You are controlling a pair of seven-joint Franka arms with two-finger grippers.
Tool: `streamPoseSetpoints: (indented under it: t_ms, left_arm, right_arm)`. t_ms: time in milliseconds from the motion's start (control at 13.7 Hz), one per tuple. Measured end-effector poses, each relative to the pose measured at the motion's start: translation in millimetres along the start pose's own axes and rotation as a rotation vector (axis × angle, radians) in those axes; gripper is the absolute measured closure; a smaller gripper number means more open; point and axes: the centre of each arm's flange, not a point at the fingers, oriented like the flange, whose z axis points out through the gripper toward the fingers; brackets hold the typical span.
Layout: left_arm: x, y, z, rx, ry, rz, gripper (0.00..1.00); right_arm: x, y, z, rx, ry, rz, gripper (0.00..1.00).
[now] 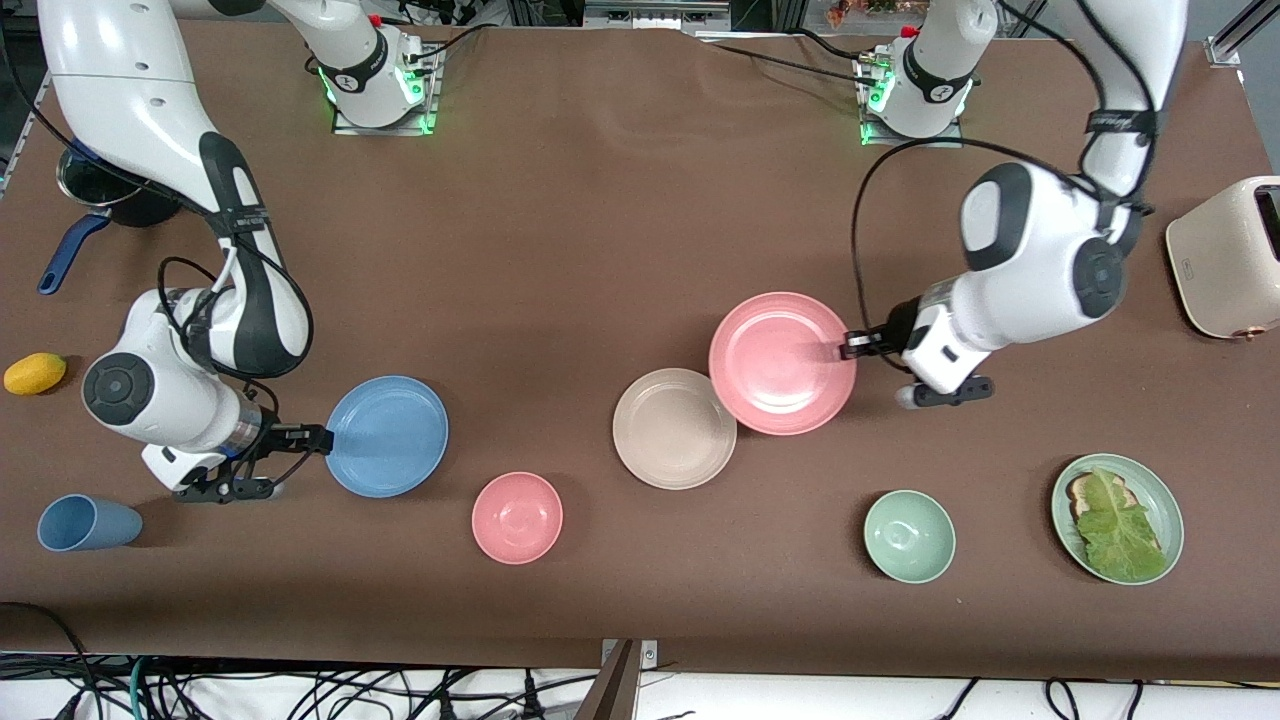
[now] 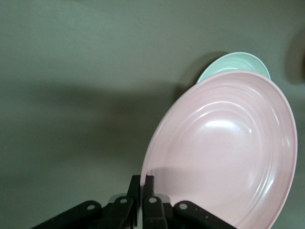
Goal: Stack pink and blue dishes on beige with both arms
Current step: 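Carry the pink plate onto the beige plate while the right gripper reaches the blue plate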
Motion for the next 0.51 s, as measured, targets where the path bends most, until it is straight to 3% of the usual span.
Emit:
streamPoseSetpoints:
  t_ms: [512]
  left_arm:
    - [1.1, 61.9, 61.4, 0.032, 0.02, -0.092, 0.95]
  right_arm:
    - [-2.9, -8.9, 30.2, 0.019, -0.007, 0.01, 0.07]
